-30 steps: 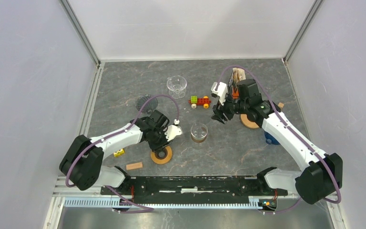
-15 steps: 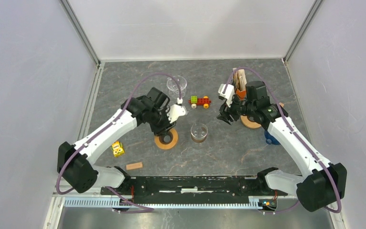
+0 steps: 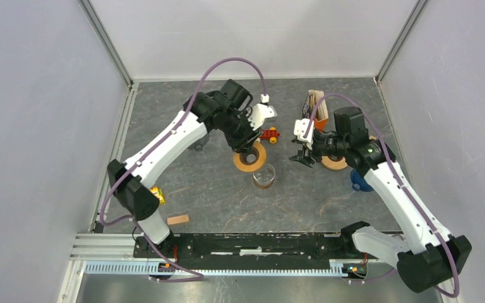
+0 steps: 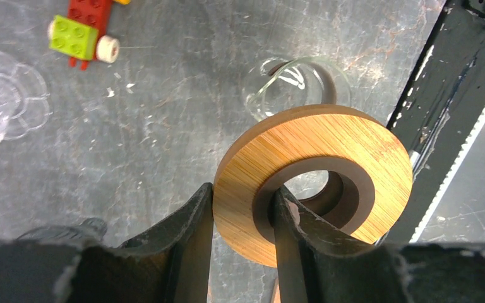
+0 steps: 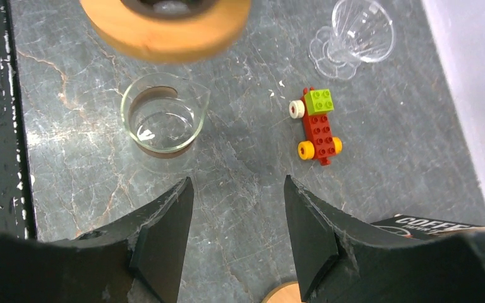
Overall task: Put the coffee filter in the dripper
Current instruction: Pick up the dripper holder from the center of the board, then place the dripper holder onto the coffee server.
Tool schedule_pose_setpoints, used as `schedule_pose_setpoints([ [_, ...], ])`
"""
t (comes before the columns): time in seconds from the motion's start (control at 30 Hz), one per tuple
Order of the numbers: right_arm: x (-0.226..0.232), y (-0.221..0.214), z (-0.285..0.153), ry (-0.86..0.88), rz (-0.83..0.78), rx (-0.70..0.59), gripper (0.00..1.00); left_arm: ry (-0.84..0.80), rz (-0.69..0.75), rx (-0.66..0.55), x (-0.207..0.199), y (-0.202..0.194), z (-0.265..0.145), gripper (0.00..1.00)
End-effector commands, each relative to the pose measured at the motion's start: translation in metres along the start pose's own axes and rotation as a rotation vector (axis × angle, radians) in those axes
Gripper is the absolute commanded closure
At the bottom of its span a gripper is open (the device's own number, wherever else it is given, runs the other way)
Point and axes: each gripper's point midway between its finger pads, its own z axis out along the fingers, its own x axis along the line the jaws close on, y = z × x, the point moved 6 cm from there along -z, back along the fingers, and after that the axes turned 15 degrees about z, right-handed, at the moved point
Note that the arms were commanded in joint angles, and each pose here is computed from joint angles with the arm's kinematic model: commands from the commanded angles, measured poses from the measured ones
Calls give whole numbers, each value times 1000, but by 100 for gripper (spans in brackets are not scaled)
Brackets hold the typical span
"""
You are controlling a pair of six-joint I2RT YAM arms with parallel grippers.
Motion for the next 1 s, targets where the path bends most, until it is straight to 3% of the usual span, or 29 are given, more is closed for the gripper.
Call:
schedule_pose_setpoints([
  [0.0,17,18,-20,39,-124,-49,39,-51,-52,31,-10,18,15,82],
  [0.27,32,-5,-28,19,-154,-21,39,-87,-90,90,-15,29,48,83],
  [0.67,40,-24,-25,20,-138,-16,40,-1,-83,210,-20,23,79,82],
  [0.97,42,-28,-23,28,-122,-14,40,33,-65,211,-21,21,85,76],
])
